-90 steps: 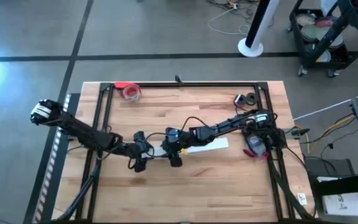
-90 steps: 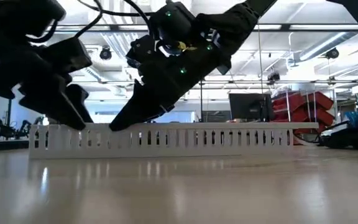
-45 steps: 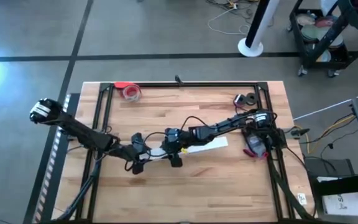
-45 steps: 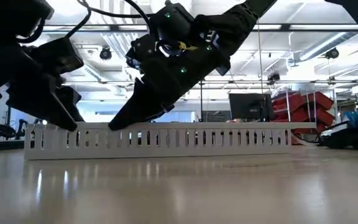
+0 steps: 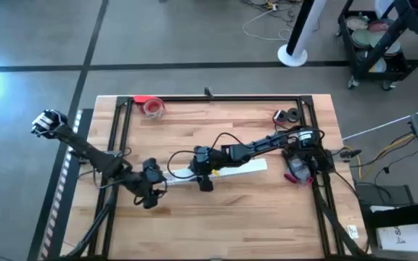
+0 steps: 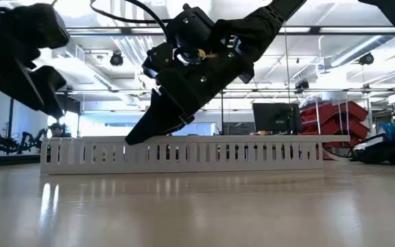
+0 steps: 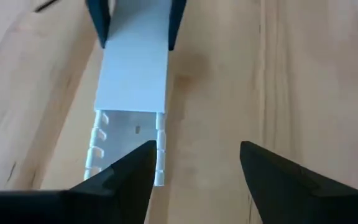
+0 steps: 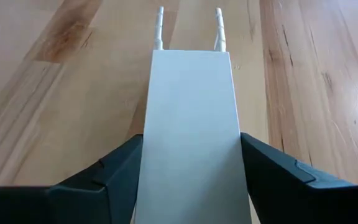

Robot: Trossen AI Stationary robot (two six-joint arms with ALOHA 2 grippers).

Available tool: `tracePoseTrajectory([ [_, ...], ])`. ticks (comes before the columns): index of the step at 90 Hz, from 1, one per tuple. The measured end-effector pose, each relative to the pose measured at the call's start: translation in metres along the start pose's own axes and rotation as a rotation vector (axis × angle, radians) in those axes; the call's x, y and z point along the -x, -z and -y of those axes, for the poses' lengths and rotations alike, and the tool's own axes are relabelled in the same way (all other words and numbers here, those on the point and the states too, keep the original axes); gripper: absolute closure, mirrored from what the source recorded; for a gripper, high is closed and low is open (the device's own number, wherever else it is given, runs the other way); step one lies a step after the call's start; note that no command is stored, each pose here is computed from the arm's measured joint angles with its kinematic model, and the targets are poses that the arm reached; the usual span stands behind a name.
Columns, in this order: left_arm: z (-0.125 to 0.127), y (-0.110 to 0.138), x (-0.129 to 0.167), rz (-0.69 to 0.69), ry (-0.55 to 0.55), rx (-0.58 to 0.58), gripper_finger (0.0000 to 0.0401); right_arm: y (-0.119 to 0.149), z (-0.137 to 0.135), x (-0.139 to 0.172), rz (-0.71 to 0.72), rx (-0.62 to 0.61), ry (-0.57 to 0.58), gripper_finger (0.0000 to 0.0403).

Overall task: Ziptie cables
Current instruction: Close the white cable duct

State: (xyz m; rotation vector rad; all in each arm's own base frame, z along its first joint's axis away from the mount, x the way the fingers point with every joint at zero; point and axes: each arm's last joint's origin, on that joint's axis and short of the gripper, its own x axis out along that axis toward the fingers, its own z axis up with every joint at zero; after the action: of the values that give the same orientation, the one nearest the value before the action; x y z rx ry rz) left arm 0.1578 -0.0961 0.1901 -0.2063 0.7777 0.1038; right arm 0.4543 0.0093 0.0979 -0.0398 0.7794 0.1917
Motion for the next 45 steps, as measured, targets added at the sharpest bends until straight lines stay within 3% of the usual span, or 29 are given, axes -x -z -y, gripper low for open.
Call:
tracePoseTrajectory([
  [25,0.0,0.0,0.035,0.095,0.054,0.063,0.0212,0.0,0.002,0.0,0.002,0.0,-0.004,0.0174],
  [45,-0.019,0.027,0.039,-0.187,0.026,0.179,0.0211,0.0,0.002,0.0,0.002,-0.002,-0.004,0.0181],
])
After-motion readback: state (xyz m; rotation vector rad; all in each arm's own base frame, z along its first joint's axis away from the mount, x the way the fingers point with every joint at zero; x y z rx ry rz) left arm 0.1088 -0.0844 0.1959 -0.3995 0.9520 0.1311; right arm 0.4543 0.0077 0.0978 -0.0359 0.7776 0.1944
